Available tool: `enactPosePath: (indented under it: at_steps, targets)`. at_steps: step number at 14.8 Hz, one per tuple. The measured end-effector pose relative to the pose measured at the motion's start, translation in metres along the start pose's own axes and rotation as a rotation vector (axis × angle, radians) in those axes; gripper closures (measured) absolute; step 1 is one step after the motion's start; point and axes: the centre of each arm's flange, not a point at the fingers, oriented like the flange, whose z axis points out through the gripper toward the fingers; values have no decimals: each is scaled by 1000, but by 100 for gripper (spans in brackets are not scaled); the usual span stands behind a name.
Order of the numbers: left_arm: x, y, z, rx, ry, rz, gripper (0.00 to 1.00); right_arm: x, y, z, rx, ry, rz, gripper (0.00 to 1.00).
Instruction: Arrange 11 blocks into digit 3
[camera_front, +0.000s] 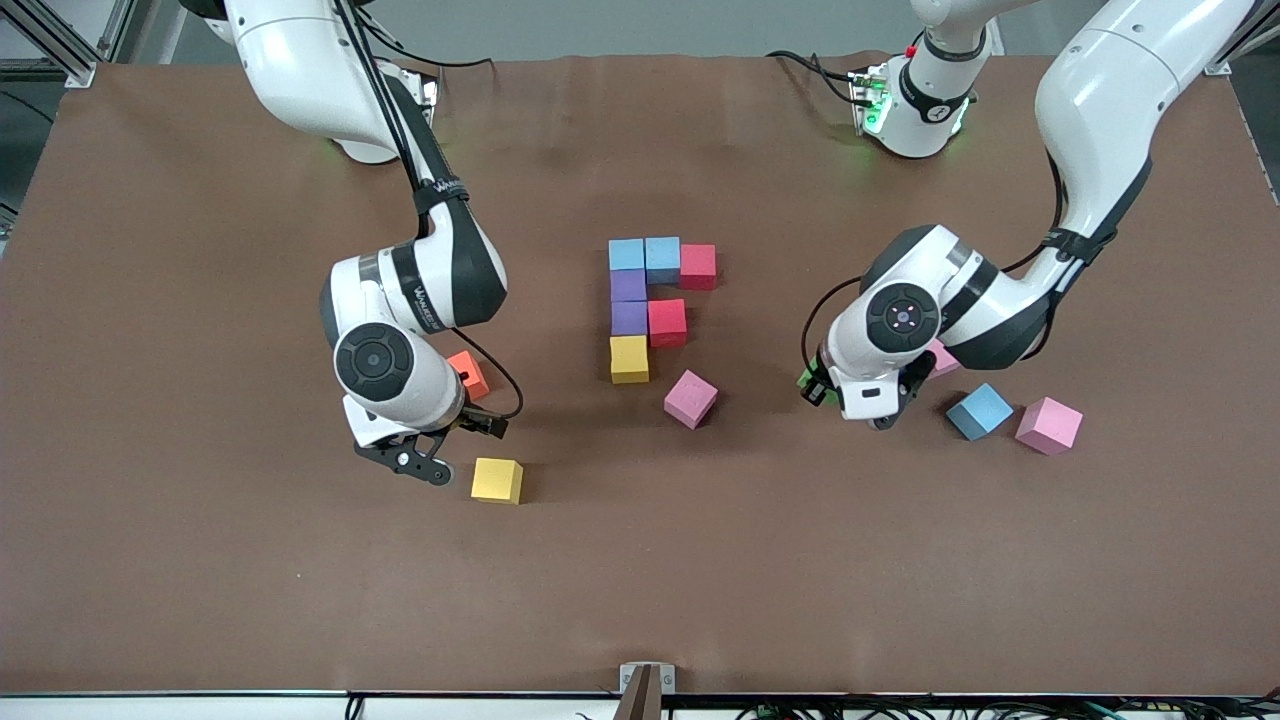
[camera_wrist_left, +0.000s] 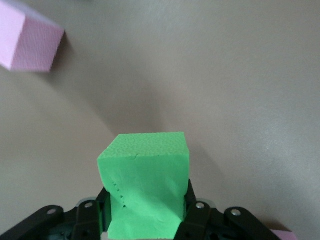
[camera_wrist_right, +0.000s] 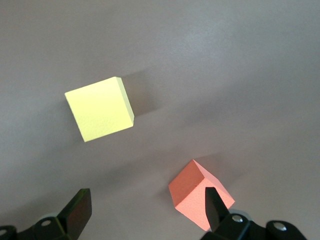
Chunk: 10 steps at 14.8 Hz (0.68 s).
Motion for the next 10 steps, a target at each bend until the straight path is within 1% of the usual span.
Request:
enactPosePath:
  at_steps: [3,6,8,10]
  targets:
    - [-15,-3,14,-28,-18,-90,45,7,-7,9,33,53,30,0]
    - [-28,-6,25,-35,-29,-162,45,12,-9,20,38,70,43,0]
    - [-44,-7,30,-43,-12,-210,45,19,-10,26,54,97,46,0]
    - [-58,-10,37,-59,-1,-267,45,24,-15,31,74,132,14,0]
